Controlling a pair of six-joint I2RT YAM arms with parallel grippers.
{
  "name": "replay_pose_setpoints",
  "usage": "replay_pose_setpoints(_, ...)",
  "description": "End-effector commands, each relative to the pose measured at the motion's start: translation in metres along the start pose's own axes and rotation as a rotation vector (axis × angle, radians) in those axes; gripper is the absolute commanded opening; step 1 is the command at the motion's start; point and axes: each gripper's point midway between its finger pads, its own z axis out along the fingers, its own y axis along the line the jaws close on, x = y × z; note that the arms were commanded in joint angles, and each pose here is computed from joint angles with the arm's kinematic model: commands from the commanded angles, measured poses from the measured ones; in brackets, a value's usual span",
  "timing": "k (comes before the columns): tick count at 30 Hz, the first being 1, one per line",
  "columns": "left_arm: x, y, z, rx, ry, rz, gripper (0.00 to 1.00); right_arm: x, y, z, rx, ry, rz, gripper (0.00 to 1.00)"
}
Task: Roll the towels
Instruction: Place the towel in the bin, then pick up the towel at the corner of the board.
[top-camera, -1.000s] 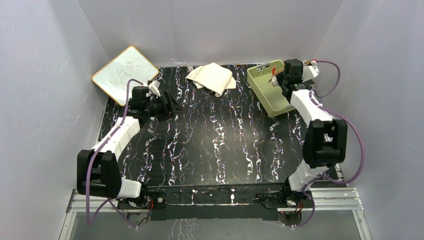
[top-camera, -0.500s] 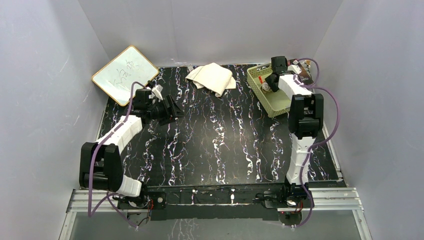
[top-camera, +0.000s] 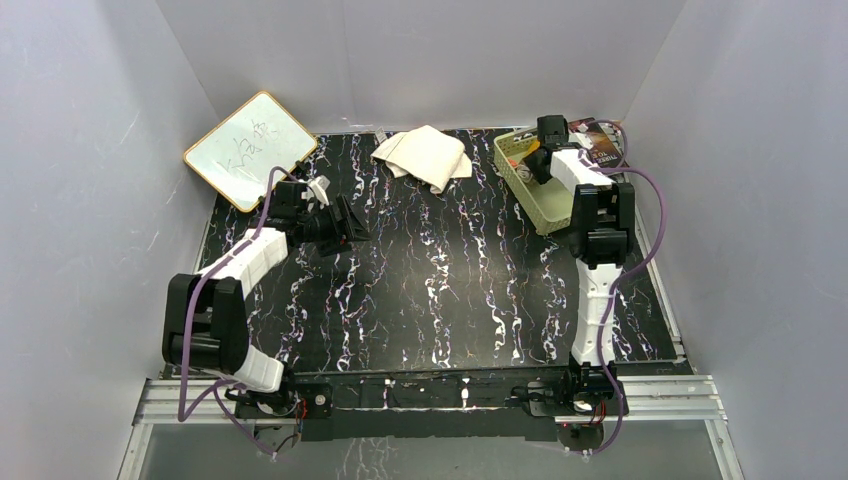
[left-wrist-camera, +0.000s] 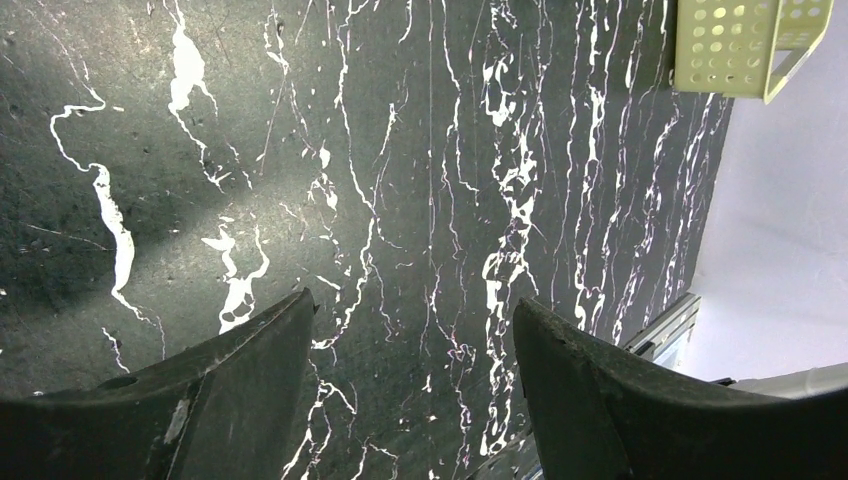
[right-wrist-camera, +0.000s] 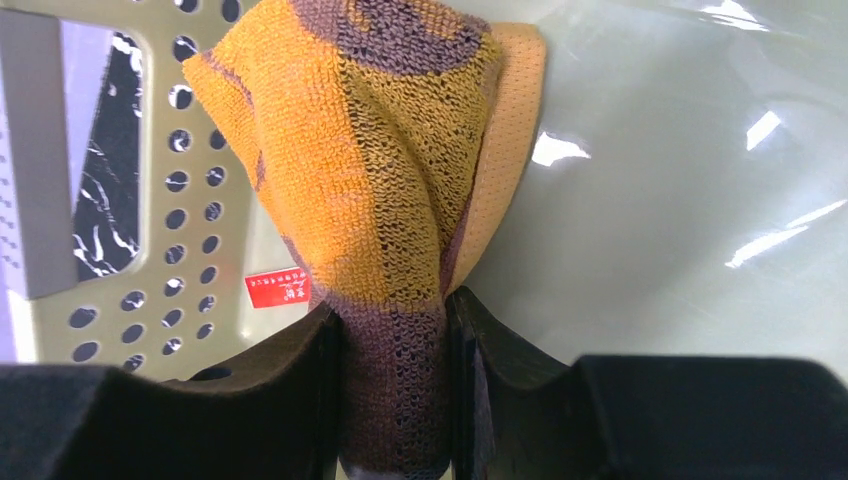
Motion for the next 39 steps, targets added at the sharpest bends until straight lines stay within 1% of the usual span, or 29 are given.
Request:
replay_pose_setpoints(1, -0.003, -0.006, -0.005, 0.01, 0.014, 0.016, 0.71, -0.018, 0.037, 0.002, -0.121, -0.052, 0.052, 0.12)
replay_pose_setpoints(4, -0.003, -0.005, -0.004, 0.01, 0.022, 0.015, 0.71, -0.017, 0.045, 0.006, -0.156, -0.047, 0.064, 0.2)
replay_pose_setpoints(7, -0.003, -0.004, -0.003, 0.007, 0.027, 0.016, 0.71, -0.013, 0.055, 0.01, -0.196, -0.034, 0.064, 0.25)
replay_pose_setpoints(8, -0.002, -0.003, -0.003, 0.006, 0.03, 0.015, 0.71, -0.012, 0.057, 0.011, -0.199, -0.033, 0.061, 0.28)
replay_pose_setpoints(10, -0.002, -0.003, -0.003, 0.005, 0.032, 0.018, 0.72, -0.011, 0.06, 0.011, -0.21, -0.033, 0.053, 0.38)
replay_pose_setpoints(12, 0.0, -0.002, -0.003, 0.002, 0.036, 0.019, 0.72, -0.014, 0.063, 0.006, -0.225, -0.047, 0.047, 0.51)
replay_pose_setpoints(14, 0.0, -0.002, -0.003, 0.001, 0.037, 0.02, 0.72, -0.017, 0.066, -0.001, -0.247, -0.055, 0.043, 0.6)
replay_pose_setpoints(19, 0.002, -0.003, -0.005, 0.005, 0.042, 0.026, 0.71, -0.027, 0.068, -0.018, -0.264, -0.077, 0.037, 0.76)
replay_pose_setpoints(27, 0.004, -0.004, -0.01, 0.004, 0.042, 0.037, 0.71, -0.044, 0.065, -0.048, -0.279, -0.119, 0.018, 0.76)
replay_pose_setpoints(34, 0.006, -0.006, -0.013, 0.01, 0.04, 0.038, 0.71, -0.057, 0.069, -0.074, -0.318, -0.14, -0.044, 0.77)
replay_pose_setpoints(36, 0.007, -0.006, -0.013, 0.01, 0.039, 0.041, 0.71, -0.06, 0.066, -0.08, -0.317, -0.153, -0.089, 0.76)
replay_pose_setpoints(37, 0.007, -0.006, -0.014, 0.01, 0.039, 0.04, 0.71, -0.061, 0.064, -0.083, -0.321, -0.154, -0.111, 0.72)
replay_pose_setpoints(38, 0.007, -0.006, -0.014, 0.01, 0.04, 0.04, 0.71, -0.06, 0.062, -0.084, -0.321, -0.149, -0.14, 0.63)
replay_pose_setpoints(39, 0.008, -0.006, -0.014, 0.01, 0.04, 0.04, 0.71, -0.057, 0.06, -0.084, -0.321, -0.14, -0.173, 0.51)
